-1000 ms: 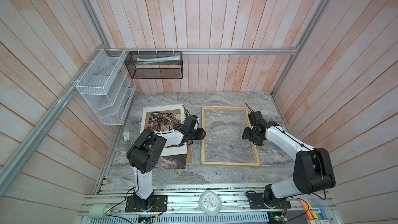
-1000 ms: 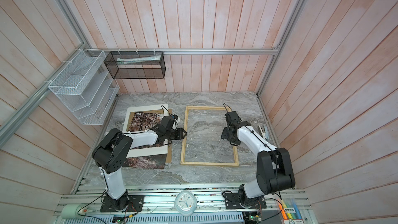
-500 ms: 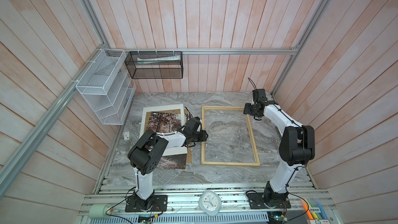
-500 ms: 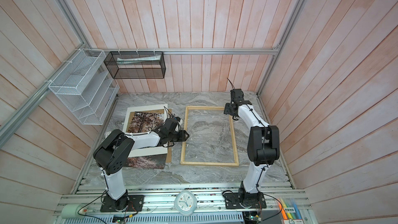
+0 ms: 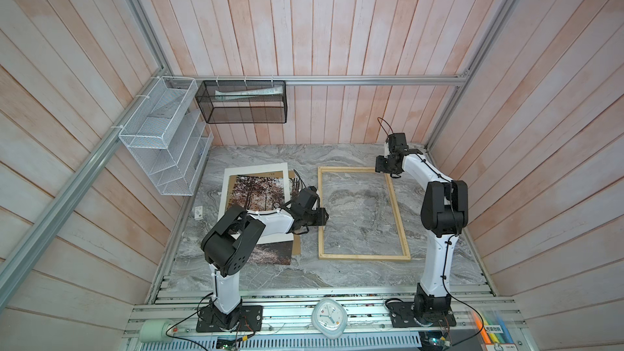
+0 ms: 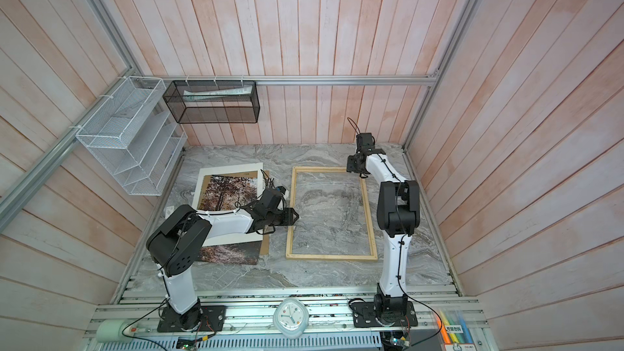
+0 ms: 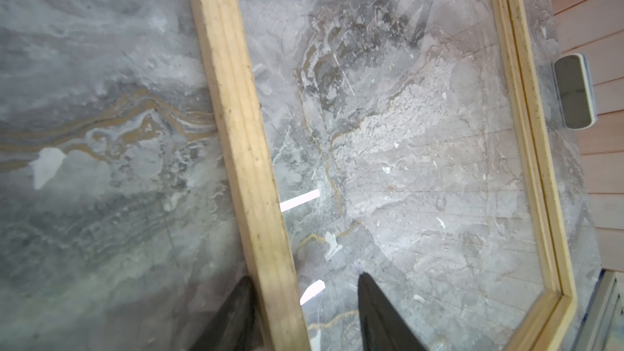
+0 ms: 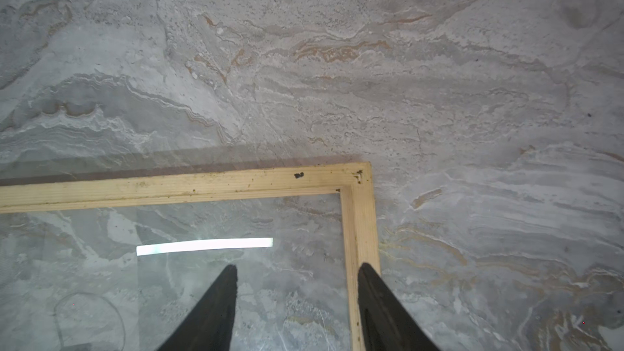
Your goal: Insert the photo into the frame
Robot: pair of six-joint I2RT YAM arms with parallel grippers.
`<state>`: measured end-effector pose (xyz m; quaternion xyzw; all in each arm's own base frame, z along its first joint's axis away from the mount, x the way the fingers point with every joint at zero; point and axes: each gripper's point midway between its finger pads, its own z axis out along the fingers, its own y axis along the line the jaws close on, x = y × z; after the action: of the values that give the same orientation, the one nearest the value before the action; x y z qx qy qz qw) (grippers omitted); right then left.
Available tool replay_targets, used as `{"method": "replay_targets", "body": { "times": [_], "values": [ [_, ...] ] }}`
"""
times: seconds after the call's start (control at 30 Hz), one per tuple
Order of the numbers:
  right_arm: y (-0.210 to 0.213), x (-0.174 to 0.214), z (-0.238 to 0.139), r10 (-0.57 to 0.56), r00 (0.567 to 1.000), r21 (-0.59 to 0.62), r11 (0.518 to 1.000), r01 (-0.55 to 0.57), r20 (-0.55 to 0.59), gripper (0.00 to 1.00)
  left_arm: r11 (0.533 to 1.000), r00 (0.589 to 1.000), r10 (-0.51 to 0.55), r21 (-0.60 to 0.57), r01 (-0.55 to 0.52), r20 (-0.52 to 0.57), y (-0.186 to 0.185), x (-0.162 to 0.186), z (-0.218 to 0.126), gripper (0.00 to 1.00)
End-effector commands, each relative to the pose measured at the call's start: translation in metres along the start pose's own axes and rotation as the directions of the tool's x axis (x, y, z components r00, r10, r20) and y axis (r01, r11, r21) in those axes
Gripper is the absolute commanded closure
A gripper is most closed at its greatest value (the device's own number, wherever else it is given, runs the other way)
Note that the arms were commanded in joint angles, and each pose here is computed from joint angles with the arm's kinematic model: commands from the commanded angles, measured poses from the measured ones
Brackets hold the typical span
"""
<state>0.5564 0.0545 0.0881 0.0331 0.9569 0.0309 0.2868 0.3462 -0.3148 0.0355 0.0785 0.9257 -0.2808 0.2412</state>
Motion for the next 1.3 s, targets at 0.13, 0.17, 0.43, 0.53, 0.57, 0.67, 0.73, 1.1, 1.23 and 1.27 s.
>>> {"method": "replay_targets", "body": {
  "times": [0.13, 0.17, 0.43, 0.53, 0.57, 0.67, 0.73, 1.1, 1.23, 1.27],
  "values": [
    [-0.006, 0.016, 0.029, -0.020, 0.995, 0.011, 1.000, 0.021, -0.093, 0.43, 1.000, 1.000, 0.009, 0.029, -0.010, 0.022, -0.011, -0.003, -0.008, 0.49],
    [-0.007, 0.018, 0.033, -0.020, 0.995, 0.013, 1.000, 0.022, -0.101, 0.43, 1.000, 1.000, 0.009, 0.029, -0.009, 0.024, -0.011, -0.003, -0.009, 0.49],
    [-0.014, 0.024, 0.052, -0.019, 0.992, -0.011, 1.000, 0.018, -0.128, 0.43, 1.000, 1.000, 0.012, 0.016, -0.012, 0.022, -0.010, -0.001, -0.015, 0.49],
    [-0.013, 0.026, 0.057, -0.021, 0.990, -0.034, 0.999, 0.017, -0.140, 0.43, 1.000, 0.999, 0.012, 0.006, -0.013, 0.036, -0.009, -0.003, -0.021, 0.49],
    [-0.012, 0.028, 0.059, -0.021, 0.989, -0.047, 0.999, 0.015, -0.146, 0.43, 1.000, 0.999, 0.015, -0.003, -0.015, 0.040, -0.008, -0.004, -0.024, 0.49],
    [-0.011, 0.030, 0.064, -0.016, 0.987, -0.067, 0.998, 0.006, -0.159, 0.43, 0.999, 0.998, 0.030, -0.035, -0.029, 0.051, -0.006, -0.008, -0.031, 0.49],
    [-0.011, 0.030, 0.066, -0.015, 0.987, -0.067, 0.998, 0.004, -0.163, 0.43, 0.997, 0.997, 0.046, -0.068, -0.042, 0.063, -0.003, -0.013, -0.037, 0.49],
    [0.013, 0.003, 0.024, -0.026, 0.997, -0.175, 0.984, 0.012, -0.077, 0.42, 0.965, 0.993, -0.007, -0.261, 0.037, 0.118, 0.053, -0.047, -0.092, 0.49],
    [0.023, -0.001, 0.000, -0.017, 0.999, -0.201, 0.979, 0.007, -0.049, 0.41, 0.942, 0.991, -0.043, -0.326, 0.083, 0.130, 0.077, -0.049, -0.109, 0.49],
    [0.028, 0.000, -0.007, -0.015, 0.999, -0.214, 0.977, 0.006, -0.042, 0.41, 0.938, 0.990, -0.050, -0.333, 0.092, 0.131, 0.081, -0.048, -0.112, 0.49]
  ]
}}
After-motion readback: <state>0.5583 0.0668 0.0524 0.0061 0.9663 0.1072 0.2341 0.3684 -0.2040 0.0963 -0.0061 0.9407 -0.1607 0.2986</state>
